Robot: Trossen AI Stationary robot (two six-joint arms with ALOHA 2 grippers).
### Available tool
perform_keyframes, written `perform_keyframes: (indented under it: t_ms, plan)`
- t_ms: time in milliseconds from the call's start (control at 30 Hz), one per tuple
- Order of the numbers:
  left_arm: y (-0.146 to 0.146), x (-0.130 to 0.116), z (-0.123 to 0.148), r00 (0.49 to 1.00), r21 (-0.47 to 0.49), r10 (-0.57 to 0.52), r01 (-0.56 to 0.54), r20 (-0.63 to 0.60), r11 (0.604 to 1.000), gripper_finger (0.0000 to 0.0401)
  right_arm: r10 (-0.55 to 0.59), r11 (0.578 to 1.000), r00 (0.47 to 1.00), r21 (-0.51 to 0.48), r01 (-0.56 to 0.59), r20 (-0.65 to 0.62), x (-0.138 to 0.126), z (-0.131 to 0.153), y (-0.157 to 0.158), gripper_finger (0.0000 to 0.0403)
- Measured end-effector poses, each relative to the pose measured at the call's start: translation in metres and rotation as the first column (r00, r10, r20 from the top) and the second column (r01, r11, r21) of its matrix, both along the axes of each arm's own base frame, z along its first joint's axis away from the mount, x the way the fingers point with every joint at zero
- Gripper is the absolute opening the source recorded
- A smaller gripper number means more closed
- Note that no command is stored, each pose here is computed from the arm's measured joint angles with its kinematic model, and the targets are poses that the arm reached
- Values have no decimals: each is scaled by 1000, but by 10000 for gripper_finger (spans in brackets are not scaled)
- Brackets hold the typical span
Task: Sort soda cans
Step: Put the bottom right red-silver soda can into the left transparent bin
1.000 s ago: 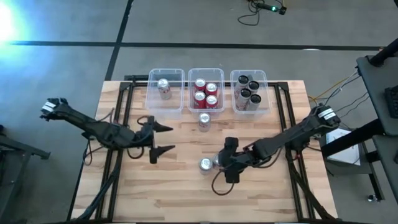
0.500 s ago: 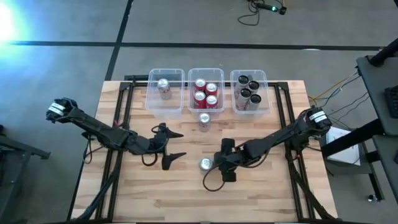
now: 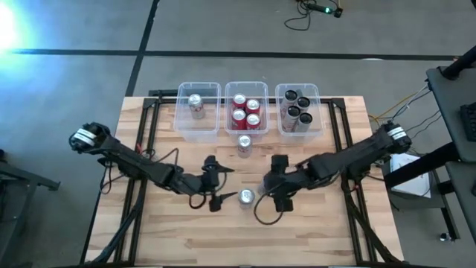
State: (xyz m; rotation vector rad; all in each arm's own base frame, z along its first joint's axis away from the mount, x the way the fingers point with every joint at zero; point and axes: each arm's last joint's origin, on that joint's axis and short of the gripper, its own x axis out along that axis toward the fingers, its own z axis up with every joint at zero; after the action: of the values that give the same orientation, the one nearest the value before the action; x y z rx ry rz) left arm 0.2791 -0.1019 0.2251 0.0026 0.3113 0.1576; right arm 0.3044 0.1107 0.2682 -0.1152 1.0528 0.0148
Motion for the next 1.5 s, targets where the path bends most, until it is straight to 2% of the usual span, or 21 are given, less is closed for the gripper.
perform_keyframes:
  t_ms: [167,333,467,700,967,1167,1500]
  plan:
    - [-7,18,-3,999,42,-16,14,45,999,362,43,997,985,-67,-32,168,0,39,-7,305]
    - [-7,21,-3,990,23,-12,8,138,1000,362,112,991,965,-94,-92,236,5,48,-7,305]
    - [-6,17,-2,979,1,-20,20,204,1000,362,147,985,956,-121,-120,253,13,45,-7,306]
    - [-6,20,-10,983,12,-25,23,182,1000,362,221,973,918,-135,-186,328,41,35,-9,307]
    - [-7,22,-9,985,26,-37,33,167,999,362,260,965,919,-113,-237,296,61,23,-11,307]
    - [-5,23,-12,992,-1,-21,22,121,1000,359,273,961,919,-127,-246,284,64,21,-11,308]
    - [-5,23,-12,992,-5,-54,55,113,998,324,271,962,916,-126,-244,297,65,23,-11,309]
